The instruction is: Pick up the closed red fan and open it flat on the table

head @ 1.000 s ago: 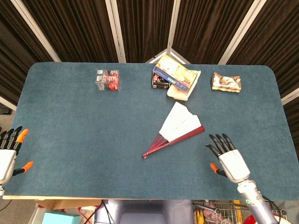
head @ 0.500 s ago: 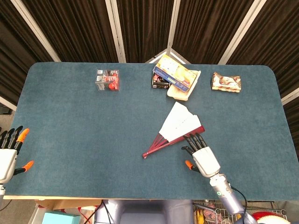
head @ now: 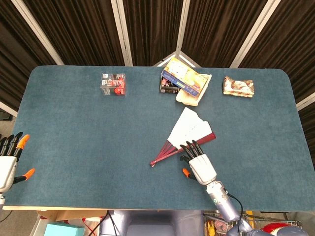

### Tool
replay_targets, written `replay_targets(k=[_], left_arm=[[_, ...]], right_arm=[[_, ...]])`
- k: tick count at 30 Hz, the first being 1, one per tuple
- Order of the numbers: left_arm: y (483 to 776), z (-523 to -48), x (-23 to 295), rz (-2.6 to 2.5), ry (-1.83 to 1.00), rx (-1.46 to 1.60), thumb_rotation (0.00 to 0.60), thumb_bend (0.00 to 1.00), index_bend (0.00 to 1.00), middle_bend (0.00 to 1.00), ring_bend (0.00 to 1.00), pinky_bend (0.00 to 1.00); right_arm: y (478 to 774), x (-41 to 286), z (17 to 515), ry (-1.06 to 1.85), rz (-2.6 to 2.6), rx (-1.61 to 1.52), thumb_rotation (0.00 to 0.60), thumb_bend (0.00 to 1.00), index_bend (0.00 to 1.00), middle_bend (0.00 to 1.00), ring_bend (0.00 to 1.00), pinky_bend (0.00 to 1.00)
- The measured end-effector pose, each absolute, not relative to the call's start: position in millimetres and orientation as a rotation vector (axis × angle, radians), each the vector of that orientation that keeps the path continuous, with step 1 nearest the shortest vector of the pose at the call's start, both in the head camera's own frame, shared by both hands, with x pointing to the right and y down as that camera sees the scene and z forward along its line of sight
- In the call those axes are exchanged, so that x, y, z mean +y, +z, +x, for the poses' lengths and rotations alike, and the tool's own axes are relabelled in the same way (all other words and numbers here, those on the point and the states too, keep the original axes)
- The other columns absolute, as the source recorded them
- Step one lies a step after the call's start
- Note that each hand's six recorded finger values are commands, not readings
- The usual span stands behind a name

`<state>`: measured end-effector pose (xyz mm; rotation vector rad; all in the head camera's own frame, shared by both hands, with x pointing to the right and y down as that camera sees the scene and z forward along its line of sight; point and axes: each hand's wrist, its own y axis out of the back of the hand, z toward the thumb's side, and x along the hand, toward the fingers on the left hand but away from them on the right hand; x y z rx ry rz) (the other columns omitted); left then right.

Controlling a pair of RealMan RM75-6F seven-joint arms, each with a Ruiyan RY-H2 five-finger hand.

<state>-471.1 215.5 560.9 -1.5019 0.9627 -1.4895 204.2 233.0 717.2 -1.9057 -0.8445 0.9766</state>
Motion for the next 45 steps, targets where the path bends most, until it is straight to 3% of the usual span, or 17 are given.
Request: replay_targets(k=[24, 45], left_arm=[[562.8, -472.5, 213.7, -1.509, -1.508, 0.973, 0.600, 0.00, 0.00, 0.00, 0.00, 0.00], [562.6, -472.9, 212.5, -1.512, -1.502, 0.989, 0.600, 0.00, 0.00, 0.00, 0.00, 0.00]], right_arm=[[742.0, 218.4, 179.3, 0.992, -1.882, -0.899, 0.600, 0.29, 0.46, 0.18, 0.06, 0.04], [741.6, 213.9, 165.1, 0.966, -1.889, -1.005, 0.600, 0.29, 0.46, 0.18, 0.06, 0.04]])
